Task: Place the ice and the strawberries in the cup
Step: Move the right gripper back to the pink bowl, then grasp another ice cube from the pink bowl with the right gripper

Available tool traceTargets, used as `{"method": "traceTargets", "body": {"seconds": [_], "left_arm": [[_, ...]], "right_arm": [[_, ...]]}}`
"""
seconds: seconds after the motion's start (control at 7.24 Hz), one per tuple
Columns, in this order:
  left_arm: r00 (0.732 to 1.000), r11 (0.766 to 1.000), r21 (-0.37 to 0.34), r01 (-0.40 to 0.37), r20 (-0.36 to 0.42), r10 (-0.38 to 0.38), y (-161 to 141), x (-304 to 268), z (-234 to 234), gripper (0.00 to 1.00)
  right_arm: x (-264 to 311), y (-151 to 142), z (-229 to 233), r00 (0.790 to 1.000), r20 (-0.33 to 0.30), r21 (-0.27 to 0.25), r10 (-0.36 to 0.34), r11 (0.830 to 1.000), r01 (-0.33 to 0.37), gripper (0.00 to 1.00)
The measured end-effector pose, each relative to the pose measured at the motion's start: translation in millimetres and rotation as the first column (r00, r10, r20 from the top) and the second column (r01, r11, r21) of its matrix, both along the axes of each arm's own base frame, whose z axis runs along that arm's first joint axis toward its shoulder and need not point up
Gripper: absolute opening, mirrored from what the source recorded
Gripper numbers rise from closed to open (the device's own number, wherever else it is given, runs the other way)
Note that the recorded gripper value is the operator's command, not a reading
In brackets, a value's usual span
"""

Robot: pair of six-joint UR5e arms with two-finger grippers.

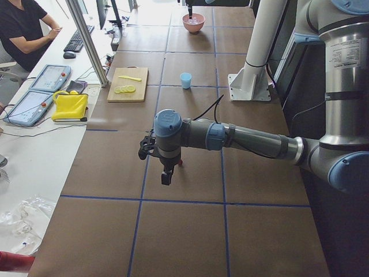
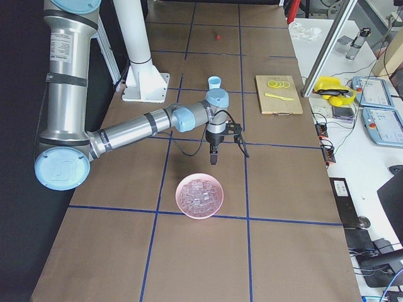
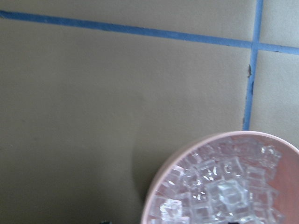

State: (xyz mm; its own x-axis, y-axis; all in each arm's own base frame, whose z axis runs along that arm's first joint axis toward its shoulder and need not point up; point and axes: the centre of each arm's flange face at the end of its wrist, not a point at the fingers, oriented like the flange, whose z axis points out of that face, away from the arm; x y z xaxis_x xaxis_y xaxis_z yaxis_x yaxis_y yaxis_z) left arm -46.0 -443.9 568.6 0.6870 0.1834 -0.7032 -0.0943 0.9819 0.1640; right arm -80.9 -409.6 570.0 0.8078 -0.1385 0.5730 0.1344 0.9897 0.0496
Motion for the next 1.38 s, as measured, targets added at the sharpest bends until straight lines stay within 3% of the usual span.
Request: {"method": "traceTargets", "body": {"seconds": [0.55,0.83,0.97,1.38], "left_arm": [[1.0,1.0,0.004,-0.001,0.0,0.001,0.0,0.5,-1.9,1.0],[1.0,1.0,0.004,-0.001,0.0,0.001,0.1,0.4,-2.1,1.0],[1.0,1.0,0.003,0.0,0.0,0.0,0.4,0.1,-1.8,1.0],[1.0,1.0,0.004,0.0,0.0,0.0,0.7,-0.2,-2.1,1.0]], "right_arm": [[13.3,19.1,83.6,0.997,0.045,0.059,-0.057,0.997,0.054,0.88],[16.4,27.2,95.3,0.997,0.043,0.05,-0.06,0.997,0.057,0.84],[17.9,31.1,98.7,0.997,0.041,0.044,-0.06,0.997,0.058,0.78],[18.5,33.9,101.8,0.997,0.039,0.037,-0.06,0.998,0.059,0.76]]}}
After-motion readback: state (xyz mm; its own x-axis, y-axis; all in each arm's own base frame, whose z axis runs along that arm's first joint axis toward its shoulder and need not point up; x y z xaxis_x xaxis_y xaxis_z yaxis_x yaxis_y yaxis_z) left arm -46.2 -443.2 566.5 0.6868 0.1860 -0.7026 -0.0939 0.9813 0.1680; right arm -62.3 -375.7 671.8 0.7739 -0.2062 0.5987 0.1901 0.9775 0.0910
